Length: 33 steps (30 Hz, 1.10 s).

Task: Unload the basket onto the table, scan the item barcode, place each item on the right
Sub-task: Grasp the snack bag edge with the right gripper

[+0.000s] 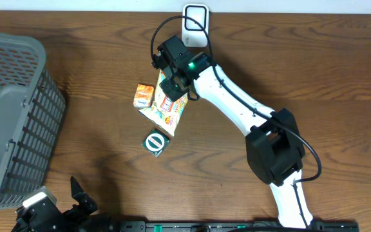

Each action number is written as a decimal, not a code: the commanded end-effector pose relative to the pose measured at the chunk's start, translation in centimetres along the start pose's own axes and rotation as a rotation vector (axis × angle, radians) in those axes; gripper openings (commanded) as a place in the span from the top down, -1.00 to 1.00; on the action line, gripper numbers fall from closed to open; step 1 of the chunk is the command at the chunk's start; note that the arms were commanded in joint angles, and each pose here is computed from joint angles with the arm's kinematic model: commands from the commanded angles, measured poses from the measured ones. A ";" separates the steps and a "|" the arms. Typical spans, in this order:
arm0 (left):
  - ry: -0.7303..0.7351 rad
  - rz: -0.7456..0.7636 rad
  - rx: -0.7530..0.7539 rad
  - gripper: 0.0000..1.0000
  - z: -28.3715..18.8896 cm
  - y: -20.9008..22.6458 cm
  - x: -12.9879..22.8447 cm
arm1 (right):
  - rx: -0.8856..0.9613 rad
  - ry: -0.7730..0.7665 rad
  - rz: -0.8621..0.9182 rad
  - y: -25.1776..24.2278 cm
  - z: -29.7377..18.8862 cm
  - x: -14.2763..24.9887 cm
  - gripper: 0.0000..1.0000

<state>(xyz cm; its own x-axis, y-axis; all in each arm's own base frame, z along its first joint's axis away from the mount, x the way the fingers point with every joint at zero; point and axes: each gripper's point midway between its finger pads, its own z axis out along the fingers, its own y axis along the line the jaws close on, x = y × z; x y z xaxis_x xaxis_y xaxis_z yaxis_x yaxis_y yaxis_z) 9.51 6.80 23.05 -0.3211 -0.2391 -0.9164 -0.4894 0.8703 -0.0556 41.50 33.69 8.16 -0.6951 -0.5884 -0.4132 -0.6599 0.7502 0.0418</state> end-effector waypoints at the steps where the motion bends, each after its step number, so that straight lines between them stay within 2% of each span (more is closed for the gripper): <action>1: -0.003 -0.008 -0.004 -0.95 0.0 0.1 0.0 | -0.034 -0.043 -0.032 1.5 -1.2 -1.4 0.45; 5: -0.003 -0.008 -0.004 -0.95 0.0 0.1 -0.1 | -0.068 -0.046 -0.037 2.3 -1.2 -1.4 0.80; 8: -0.003 -0.008 -0.004 -0.95 0.0 0.1 0.0 | -0.143 -0.051 -0.065 3.6 -1.3 -1.4 0.95; 25: -0.003 -0.008 -0.004 -0.95 0.0 0.1 -0.1 | -0.207 0.029 -0.114 5.8 1.8 0.8 0.98; 33: -0.003 -0.008 -0.004 -0.96 0.0 0.1 0.0 | -0.217 0.123 -0.170 5.8 5.5 3.8 0.98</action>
<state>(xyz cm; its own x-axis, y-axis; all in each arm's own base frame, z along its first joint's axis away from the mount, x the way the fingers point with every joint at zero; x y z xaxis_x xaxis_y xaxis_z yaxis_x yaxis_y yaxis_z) 9.51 6.80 23.05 -0.3211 -0.2391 -0.9164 -0.4894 0.8703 -0.0556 37.31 37.75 4.89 -0.6113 -0.7000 -0.3691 -0.7854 0.5937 0.1749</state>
